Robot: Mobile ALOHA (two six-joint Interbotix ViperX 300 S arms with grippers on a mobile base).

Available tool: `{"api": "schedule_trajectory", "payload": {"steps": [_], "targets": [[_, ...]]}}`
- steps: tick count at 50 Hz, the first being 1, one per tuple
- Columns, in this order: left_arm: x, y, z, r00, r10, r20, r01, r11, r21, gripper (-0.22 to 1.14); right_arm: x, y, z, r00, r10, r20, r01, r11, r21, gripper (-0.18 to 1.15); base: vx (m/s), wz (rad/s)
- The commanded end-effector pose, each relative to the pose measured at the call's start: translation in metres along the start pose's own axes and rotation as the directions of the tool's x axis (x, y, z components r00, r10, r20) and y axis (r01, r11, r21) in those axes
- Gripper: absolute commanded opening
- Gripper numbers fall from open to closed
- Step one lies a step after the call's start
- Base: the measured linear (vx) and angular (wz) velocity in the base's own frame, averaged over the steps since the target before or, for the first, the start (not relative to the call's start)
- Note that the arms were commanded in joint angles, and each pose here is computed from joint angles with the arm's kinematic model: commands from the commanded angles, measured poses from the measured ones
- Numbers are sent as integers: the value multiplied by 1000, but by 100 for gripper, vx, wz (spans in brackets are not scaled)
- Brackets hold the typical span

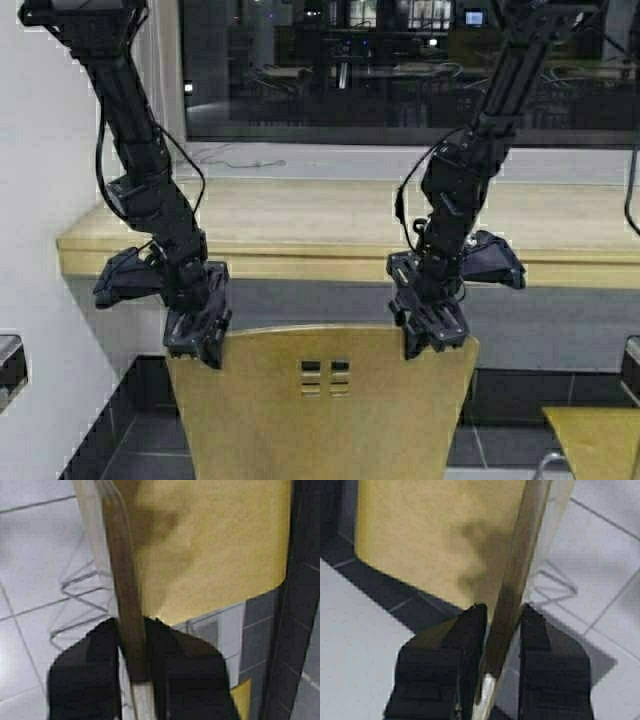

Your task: Push the chairs under the table

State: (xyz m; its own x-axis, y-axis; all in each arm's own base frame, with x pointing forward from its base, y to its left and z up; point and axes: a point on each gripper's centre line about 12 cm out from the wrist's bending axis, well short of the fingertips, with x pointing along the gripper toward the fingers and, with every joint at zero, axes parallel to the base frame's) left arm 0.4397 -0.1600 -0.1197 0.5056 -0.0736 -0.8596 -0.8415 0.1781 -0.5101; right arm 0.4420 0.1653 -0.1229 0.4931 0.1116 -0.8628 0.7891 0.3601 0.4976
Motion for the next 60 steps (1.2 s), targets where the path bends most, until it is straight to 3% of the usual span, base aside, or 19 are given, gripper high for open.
{"api": "schedule_trajectory", "payload": {"steps": [1,45,60], "targets": [[-1,-19,-3,999,-52,-1,52,998,37,40,3,-5,-10,1000,-9,-9,9,999,-38,36,20,6],[-31,-17,-3,999,-27,-26,30,995,94,40,-28,-30,-22,997,-69,-20,67,994,-91,36,24,1],[-27,-22,-6,999,-41,-29,43,995,93,40,-27,-24,-18,999,-33,14,34,996,-84,36,23,0]]}}
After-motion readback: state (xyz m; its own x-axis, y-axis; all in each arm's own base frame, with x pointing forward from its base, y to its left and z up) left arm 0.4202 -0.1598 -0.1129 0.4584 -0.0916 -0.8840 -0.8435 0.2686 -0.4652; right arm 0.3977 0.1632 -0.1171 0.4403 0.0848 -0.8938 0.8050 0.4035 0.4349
